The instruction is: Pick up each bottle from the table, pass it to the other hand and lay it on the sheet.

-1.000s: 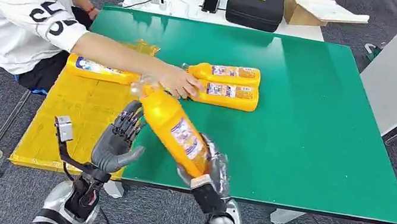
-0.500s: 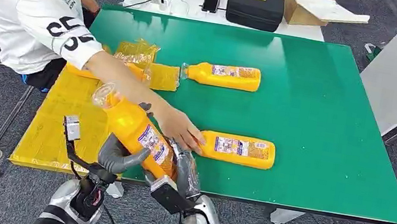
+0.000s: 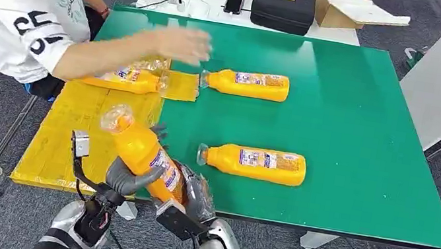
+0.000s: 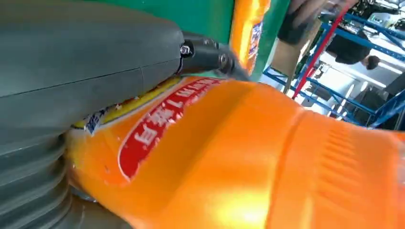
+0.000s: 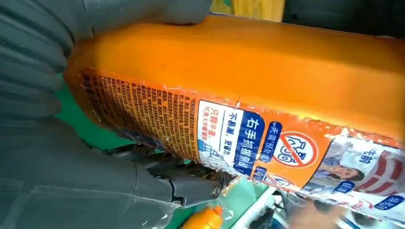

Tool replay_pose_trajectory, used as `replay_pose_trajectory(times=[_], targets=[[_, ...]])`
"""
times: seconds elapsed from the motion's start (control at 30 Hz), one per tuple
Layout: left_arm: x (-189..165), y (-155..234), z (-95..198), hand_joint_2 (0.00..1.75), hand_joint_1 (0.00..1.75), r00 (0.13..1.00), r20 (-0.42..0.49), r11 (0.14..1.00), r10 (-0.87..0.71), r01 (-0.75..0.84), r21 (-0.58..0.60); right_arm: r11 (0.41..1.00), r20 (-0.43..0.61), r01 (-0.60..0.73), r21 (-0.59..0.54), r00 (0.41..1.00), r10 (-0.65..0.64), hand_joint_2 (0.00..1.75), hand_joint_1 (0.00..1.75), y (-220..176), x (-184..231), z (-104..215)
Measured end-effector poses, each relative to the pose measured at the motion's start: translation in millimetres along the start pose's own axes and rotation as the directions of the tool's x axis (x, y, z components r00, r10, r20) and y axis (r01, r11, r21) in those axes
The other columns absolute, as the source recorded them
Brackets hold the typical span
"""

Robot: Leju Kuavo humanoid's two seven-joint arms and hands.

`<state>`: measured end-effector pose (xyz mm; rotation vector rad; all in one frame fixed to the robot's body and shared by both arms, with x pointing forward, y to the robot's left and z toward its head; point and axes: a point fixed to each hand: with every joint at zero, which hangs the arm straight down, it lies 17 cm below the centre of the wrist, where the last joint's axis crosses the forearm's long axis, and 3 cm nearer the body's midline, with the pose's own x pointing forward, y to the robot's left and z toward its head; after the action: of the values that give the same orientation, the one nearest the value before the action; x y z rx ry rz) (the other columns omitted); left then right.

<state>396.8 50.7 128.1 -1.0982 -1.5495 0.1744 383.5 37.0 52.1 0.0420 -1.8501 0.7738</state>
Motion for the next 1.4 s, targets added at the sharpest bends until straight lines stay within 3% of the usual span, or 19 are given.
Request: replay_pose_trajectory(times=[0.27,0.4,0.43,0.47,0.5,0.53,0.57,0.6,0.7,0.9,1.0,1.13,1.2,1.33,1.4], targets=[[-1.2,1.7,1.2,1.75,1.75,1.000,-0.002,1.000,-0.002,0.002,0.009,1.000,-0.010,-0.001,0.008,1.000,0.002,1.75,1.75,2.2,-3.6,2.1],[-0.1,3.3,1.6,1.75,1.75,1.000,0.002,1.000,0.012,-0.012,0.017,1.000,-0.009,-0.006,0.012,1.000,0.006,1.75,1.61,2.7,-3.8,2.1],[-0.4,3.7,1.9,1.75,1.75,1.000,0.001,1.000,0.013,-0.013,0.019,1.000,-0.011,-0.007,0.013,1.000,0.007,1.75,1.48,2.8,-4.2,2.2],[-0.5,4.4,2.4,1.75,1.75,1.000,0.001,1.000,0.014,-0.014,0.021,1.000,-0.013,-0.008,0.012,1.000,0.008,1.75,1.05,2.7,-4.7,2.2],[-0.3,4.9,2.8,1.75,1.75,1.000,0.001,1.000,0.014,-0.014,0.023,1.000,-0.015,-0.010,0.013,1.000,0.010,1.75,0.21,2.7,-5.0,2.2],[-0.1,5.3,2.9,1.75,1.75,1.000,0.002,1.000,0.013,-0.013,0.025,1.000,-0.016,-0.011,0.011,1.000,0.011,1.75,0.00,2.3,-5.2,2.2],[0.7,5.1,2.3,1.75,1.75,1.000,0.003,1.000,0.012,-0.012,0.026,1.000,-0.018,-0.011,0.010,1.000,0.011,1.75,0.00,2.1,-5.7,2.3],[1.7,4.5,1.4,1.75,1.75,1.000,0.005,1.000,0.011,-0.011,0.025,1.000,-0.018,-0.011,0.010,1.000,0.011,0.00,0.00,2.4,-5.8,2.6],[4.8,2.5,-3.2,1.75,1.75,1.000,0.018,0.999,0.000,-0.001,0.037,1.000,-0.035,-0.007,0.001,0.999,0.007,0.00,0.00,1.0,-8.1,2.1],[37.3,31.7,-18.3,1.75,1.75,0.975,0.097,0.966,-0.199,0.179,0.184,0.984,-0.029,0.155,-0.082,0.987,-0.158,0.00,0.00,-22.7,2.1,-6.4],[71.2,55.4,-27.0,1.75,1.75,0.902,0.141,0.886,-0.408,0.354,0.300,0.968,0.032,0.207,-0.143,0.978,-0.205,0.00,0.00,-50.1,21.3,-14.1],[105.7,67.7,-35.4,1.75,1.75,0.816,0.176,0.805,-0.551,0.463,0.371,0.954,0.099,0.226,-0.197,0.973,-0.210,0.00,0.00,-78.1,41.3,-18.0],[121.4,74.3,-36.5,1.75,1.75,0.721,0.167,0.707,-0.673,0.560,0.431,0.946,0.141,0.231,-0.228,0.969,-0.203,0.00,0.00,-91.0,52.5,-17.2],[158.3,85.0,-41.2,1.75,1.75,0.451,0.097,0.429,-0.887,0.730,0.532,0.924,0.213,0.248,-0.291,0.958,-0.190,0.00,0.00,-117.0,74.6,-14.5],[161.2,85.6,-42.0,1.75,1.75,0.426,0.089,0.404,-0.900,0.740,0.538,0.922,0.220,0.251,-0.296,0.957,-0.189,0.00,0.00,-119.1,76.9,-14.4]])
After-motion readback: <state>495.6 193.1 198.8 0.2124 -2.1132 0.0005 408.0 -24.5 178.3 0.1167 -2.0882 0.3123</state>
